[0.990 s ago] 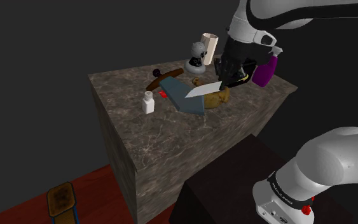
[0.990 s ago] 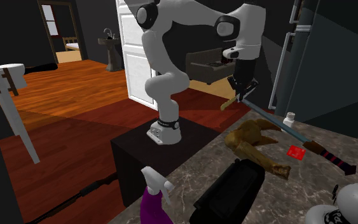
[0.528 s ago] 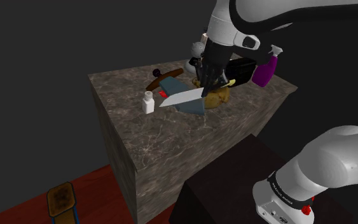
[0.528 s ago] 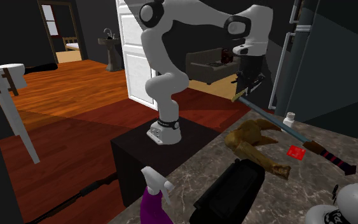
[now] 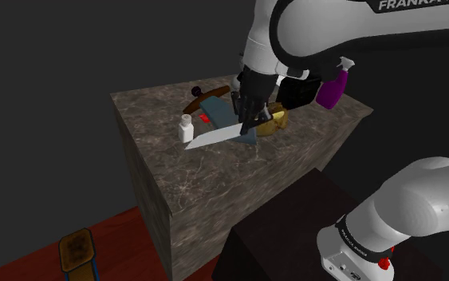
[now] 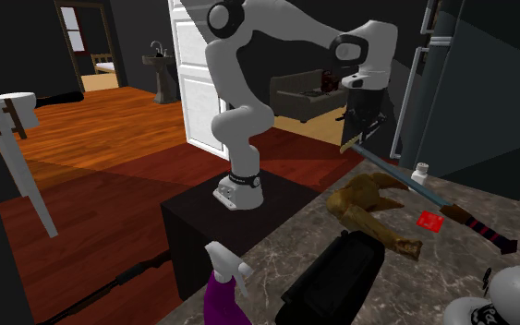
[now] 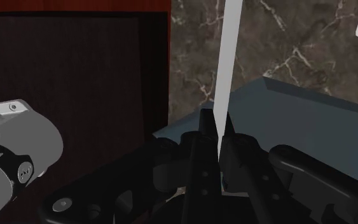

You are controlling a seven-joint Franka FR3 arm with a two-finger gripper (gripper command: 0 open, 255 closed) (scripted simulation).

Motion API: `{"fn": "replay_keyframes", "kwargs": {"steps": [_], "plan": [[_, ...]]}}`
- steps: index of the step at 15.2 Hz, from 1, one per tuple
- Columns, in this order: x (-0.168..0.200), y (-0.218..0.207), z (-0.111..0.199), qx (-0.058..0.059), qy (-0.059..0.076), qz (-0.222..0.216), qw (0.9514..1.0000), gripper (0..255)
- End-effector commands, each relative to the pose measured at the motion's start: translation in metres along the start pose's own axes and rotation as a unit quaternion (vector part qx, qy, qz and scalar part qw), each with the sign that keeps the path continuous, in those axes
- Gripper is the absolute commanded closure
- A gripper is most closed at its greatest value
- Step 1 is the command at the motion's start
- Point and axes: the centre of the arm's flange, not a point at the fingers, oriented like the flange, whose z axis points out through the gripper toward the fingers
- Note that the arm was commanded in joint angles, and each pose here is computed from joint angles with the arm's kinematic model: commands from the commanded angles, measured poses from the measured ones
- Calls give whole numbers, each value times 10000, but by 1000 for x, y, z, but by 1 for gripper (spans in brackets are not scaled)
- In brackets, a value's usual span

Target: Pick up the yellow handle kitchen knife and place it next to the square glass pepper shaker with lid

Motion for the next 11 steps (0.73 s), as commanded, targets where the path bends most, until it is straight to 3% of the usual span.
{"fn": "replay_keyframes", "kwargs": {"steps": [1,11], "plan": [[0,0,11,2,0,0,10000,255],[1,0,64,2,0,0,10000,255]]}}
